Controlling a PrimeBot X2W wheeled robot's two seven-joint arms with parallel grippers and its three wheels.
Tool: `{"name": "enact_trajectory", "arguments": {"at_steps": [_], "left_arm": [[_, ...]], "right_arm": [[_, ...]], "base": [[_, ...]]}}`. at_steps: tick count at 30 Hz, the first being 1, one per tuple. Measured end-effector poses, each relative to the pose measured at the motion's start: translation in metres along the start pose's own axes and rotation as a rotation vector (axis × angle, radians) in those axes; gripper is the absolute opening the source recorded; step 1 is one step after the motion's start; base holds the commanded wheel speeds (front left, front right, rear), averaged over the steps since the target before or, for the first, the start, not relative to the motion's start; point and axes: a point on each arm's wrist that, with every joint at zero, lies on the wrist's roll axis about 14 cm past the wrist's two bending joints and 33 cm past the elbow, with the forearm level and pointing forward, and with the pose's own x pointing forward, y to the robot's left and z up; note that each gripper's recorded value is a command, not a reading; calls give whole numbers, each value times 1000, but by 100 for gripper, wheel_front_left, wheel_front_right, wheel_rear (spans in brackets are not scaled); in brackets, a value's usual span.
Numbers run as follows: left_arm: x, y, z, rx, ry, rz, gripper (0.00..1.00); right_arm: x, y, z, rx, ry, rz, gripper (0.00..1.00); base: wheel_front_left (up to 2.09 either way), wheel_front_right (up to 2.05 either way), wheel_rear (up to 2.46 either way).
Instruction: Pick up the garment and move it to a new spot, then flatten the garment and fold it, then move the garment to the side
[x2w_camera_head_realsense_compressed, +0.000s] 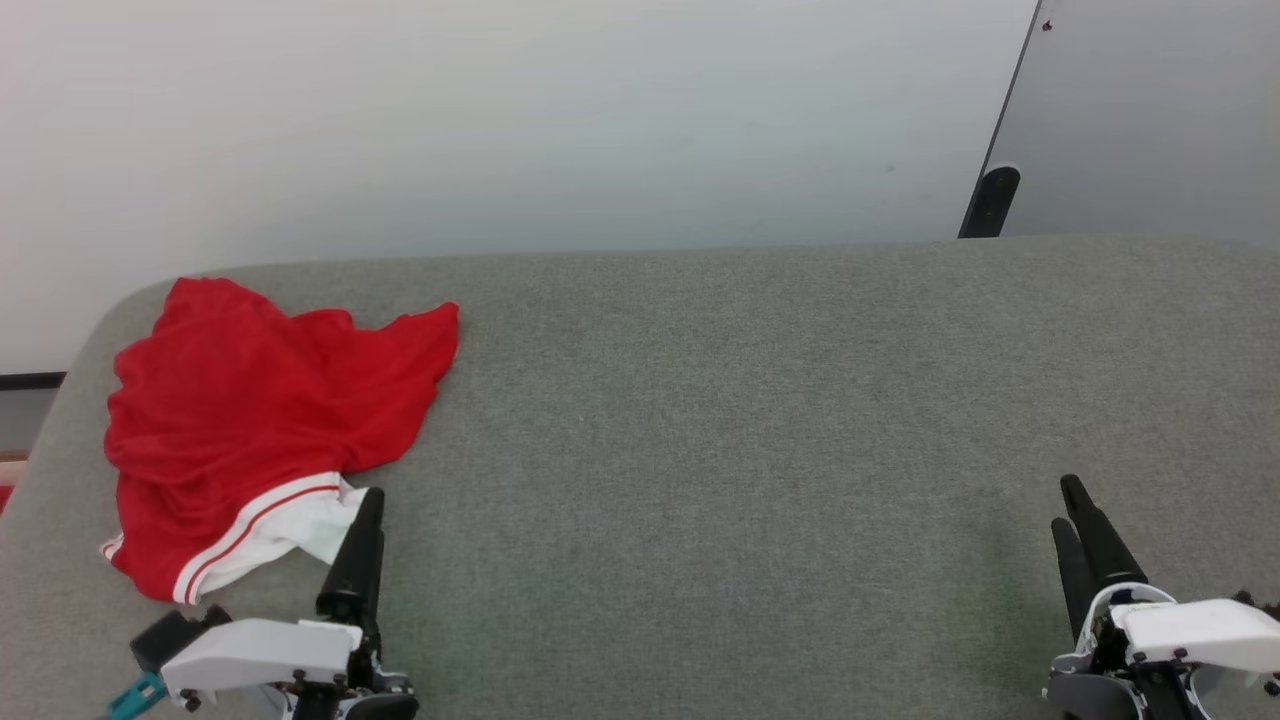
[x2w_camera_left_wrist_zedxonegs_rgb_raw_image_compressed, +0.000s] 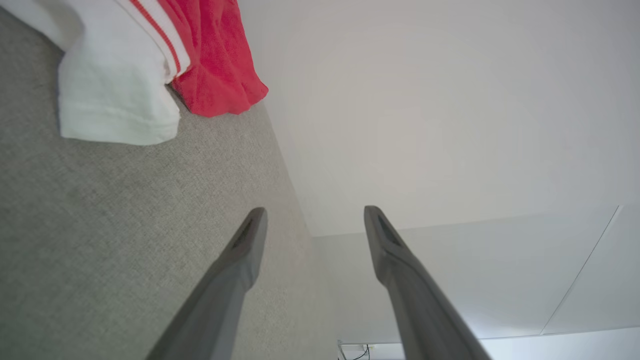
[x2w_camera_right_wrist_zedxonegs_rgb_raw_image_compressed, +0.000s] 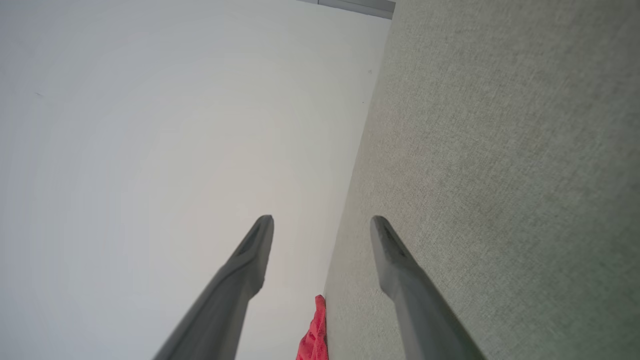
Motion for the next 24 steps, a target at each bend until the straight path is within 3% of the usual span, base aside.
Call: {"name": "enact_trajectory", "arguments": {"at_steps": [13,24], "left_arm": [[9,2,0,279,20,20,100],[16,-2,1,524,29,12,100]], "right_arm": [[12,6,-4,-196,17,7,100],[20,12,-5,-471,45,28,100]], "base": [[0,0,0],[0,0,0]]}}
